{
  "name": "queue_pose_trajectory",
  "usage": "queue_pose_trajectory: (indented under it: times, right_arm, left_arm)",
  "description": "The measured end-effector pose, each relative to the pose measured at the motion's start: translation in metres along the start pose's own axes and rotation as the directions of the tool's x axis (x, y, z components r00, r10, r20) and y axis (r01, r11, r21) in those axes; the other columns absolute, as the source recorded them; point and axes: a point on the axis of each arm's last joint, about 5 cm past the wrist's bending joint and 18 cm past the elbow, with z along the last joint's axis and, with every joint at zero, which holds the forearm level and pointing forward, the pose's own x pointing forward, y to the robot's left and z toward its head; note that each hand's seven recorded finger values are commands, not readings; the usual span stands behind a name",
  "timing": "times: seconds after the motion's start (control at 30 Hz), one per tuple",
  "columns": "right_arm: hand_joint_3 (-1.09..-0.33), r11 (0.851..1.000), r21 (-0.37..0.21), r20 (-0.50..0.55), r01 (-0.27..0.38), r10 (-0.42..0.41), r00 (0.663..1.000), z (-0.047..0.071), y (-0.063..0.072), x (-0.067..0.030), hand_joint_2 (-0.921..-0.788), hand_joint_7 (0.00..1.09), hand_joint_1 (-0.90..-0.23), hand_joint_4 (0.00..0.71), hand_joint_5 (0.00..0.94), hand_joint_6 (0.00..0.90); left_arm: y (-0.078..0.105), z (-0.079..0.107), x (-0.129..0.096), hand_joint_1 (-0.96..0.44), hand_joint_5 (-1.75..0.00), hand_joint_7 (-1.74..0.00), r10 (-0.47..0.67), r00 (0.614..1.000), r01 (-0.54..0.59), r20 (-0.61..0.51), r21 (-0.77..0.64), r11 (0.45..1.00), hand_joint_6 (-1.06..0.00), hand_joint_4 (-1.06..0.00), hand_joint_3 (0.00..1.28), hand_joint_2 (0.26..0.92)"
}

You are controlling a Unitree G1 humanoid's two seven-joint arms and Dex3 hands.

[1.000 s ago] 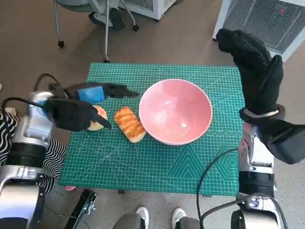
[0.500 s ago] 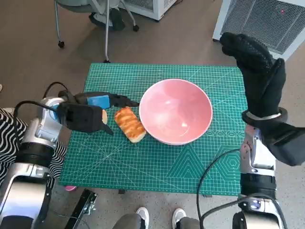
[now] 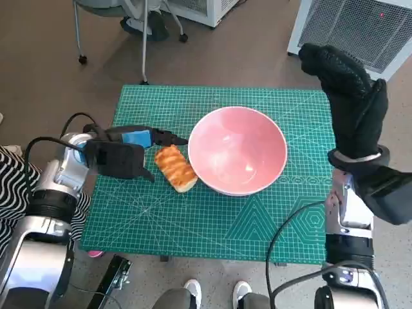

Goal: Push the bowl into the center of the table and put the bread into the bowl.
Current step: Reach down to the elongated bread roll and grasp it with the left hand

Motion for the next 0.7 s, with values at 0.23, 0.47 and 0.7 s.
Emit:
queue_pose_trajectory:
  times: [0.23,0.47,0.7]
  right_arm:
    - [-0.633,1.000,0.000,-0.001,0.001,-0.001,1.000,0.000,0.000,-0.0003,-0.921,0.42,-0.758,0.172,0.000,0.076]
    - [-0.632,1.000,0.000,-0.003,0.002,-0.002,1.000,0.000,0.000,-0.0010,-0.921,0.42,-0.760,0.172,0.000,0.083]
    - [-0.631,1.000,0.000,-0.002,0.003,-0.003,1.000,0.000,-0.001,-0.0013,-0.921,0.42,-0.768,0.174,0.001,0.086]
  left_arm:
    - [-0.004,-0.001,0.005,-0.21,0.00,-0.01,-0.004,1.000,0.004,-0.029,0.003,1.000,-0.40,-0.20,0.00,0.732]
    - [-0.006,-0.001,0.010,-0.21,-0.01,-0.02,0.001,0.999,0.000,-0.054,0.018,1.000,-0.43,-0.23,0.00,0.736]
    - [-0.008,-0.001,0.014,-0.21,-0.02,-0.02,0.003,0.997,0.000,-0.075,0.032,0.999,-0.45,-0.26,0.01,0.739]
